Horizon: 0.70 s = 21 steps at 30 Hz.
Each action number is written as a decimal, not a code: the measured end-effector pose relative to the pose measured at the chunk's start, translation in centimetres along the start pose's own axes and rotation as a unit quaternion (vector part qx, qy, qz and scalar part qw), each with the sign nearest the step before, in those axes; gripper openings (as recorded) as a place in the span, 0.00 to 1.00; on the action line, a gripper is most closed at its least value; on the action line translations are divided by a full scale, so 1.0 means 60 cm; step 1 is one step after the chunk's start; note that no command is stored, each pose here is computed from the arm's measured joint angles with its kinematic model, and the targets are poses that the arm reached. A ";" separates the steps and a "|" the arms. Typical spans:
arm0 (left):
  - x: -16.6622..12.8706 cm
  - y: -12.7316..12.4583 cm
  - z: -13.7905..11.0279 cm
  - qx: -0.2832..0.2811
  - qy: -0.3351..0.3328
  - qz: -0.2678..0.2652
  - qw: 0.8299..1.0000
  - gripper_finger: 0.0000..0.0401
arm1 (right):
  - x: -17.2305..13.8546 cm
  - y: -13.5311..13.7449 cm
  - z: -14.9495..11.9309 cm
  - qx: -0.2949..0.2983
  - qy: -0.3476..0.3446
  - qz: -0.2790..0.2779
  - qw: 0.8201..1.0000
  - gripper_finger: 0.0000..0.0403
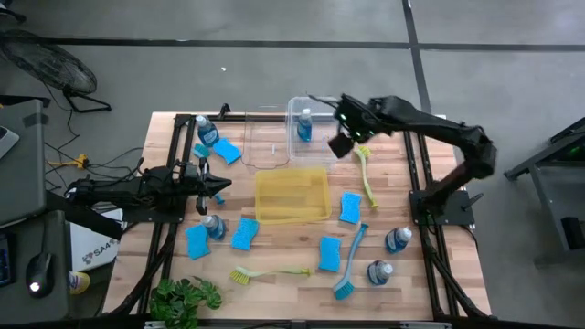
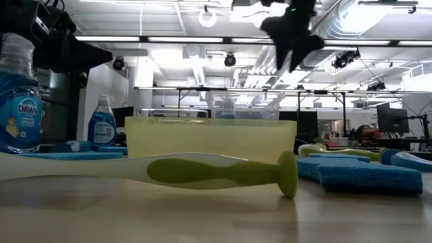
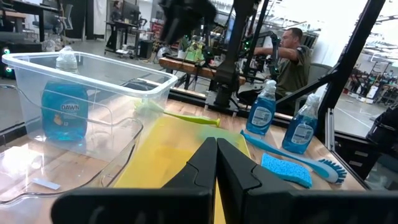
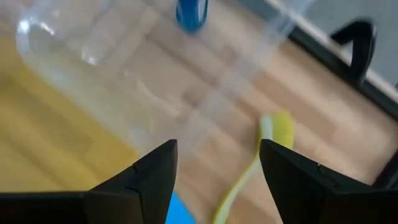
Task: Pick & Place Kitchen Sink Supplies
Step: Put the blue dishwasher liquid into the white bin
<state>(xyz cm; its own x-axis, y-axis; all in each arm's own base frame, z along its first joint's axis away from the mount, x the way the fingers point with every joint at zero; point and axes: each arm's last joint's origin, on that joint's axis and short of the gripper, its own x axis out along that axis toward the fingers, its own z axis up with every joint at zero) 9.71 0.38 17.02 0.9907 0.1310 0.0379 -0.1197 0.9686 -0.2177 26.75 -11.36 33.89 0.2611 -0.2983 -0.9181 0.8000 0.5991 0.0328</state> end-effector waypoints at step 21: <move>0.000 0.000 0.000 0.000 0.000 0.000 1.000 0.00 | -0.008 -0.040 -0.302 0.052 0.132 0.086 0.986 0.55</move>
<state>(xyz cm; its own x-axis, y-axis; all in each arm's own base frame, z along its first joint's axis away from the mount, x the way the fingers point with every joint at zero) 9.71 0.38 17.01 0.9907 0.1311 0.0374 -0.1200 0.9686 -0.2176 14.92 0.79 27.07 0.2588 0.0129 -0.9658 0.8113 0.5397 0.2247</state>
